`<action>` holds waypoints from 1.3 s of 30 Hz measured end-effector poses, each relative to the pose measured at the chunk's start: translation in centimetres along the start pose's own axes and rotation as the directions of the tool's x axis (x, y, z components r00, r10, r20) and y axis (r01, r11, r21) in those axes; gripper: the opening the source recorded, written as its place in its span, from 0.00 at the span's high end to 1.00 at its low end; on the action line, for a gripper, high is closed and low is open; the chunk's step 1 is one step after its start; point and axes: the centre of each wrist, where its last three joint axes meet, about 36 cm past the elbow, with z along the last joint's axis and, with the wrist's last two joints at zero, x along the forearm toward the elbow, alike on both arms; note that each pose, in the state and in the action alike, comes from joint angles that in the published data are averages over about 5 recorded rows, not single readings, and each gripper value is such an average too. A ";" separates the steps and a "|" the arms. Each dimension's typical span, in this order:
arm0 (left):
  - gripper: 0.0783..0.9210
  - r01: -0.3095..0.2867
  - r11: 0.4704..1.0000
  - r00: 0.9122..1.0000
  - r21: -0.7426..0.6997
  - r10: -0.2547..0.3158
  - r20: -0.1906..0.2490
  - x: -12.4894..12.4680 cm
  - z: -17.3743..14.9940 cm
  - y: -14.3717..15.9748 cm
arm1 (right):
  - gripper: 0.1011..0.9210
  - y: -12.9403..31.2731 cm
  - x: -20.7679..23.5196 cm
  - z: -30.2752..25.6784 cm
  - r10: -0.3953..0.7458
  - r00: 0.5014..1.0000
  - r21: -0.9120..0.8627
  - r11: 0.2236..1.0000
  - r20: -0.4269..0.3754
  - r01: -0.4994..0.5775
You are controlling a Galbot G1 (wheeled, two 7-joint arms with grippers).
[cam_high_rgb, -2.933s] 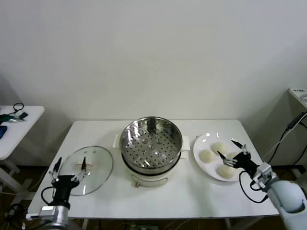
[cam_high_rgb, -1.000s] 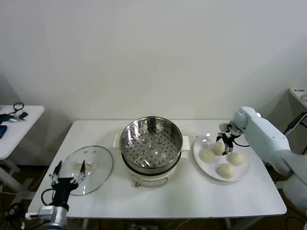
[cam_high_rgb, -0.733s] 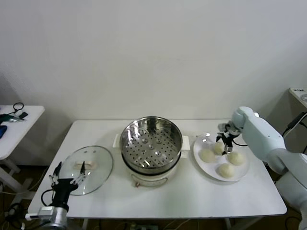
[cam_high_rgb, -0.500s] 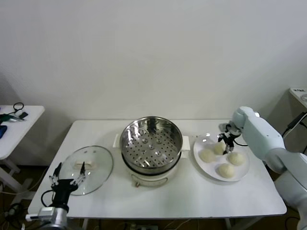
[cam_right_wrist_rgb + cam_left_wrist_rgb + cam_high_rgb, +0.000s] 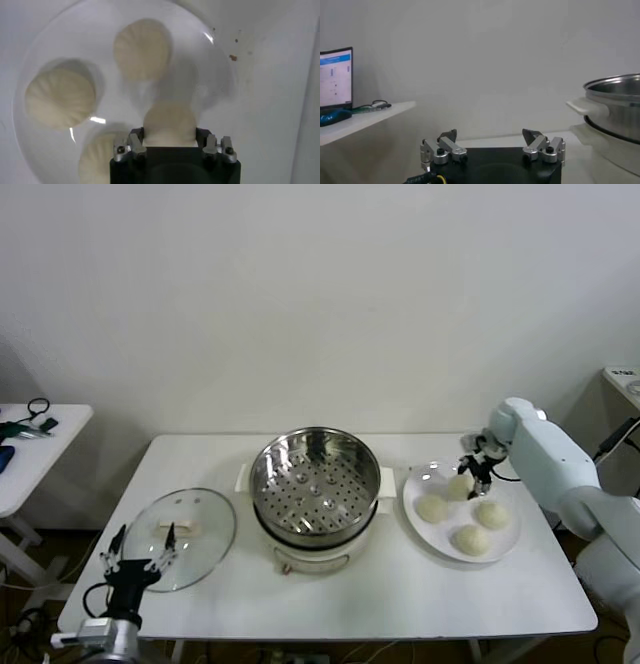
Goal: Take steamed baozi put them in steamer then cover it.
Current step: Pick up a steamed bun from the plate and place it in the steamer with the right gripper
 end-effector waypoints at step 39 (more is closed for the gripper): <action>0.12 -0.016 0.999 1.000 -0.052 0.015 -0.023 2.2 -0.1 0.2 | 0.29 -5.4 15.2 -37.4 0.206 0.978 0.975 0.213 0.016 -0.061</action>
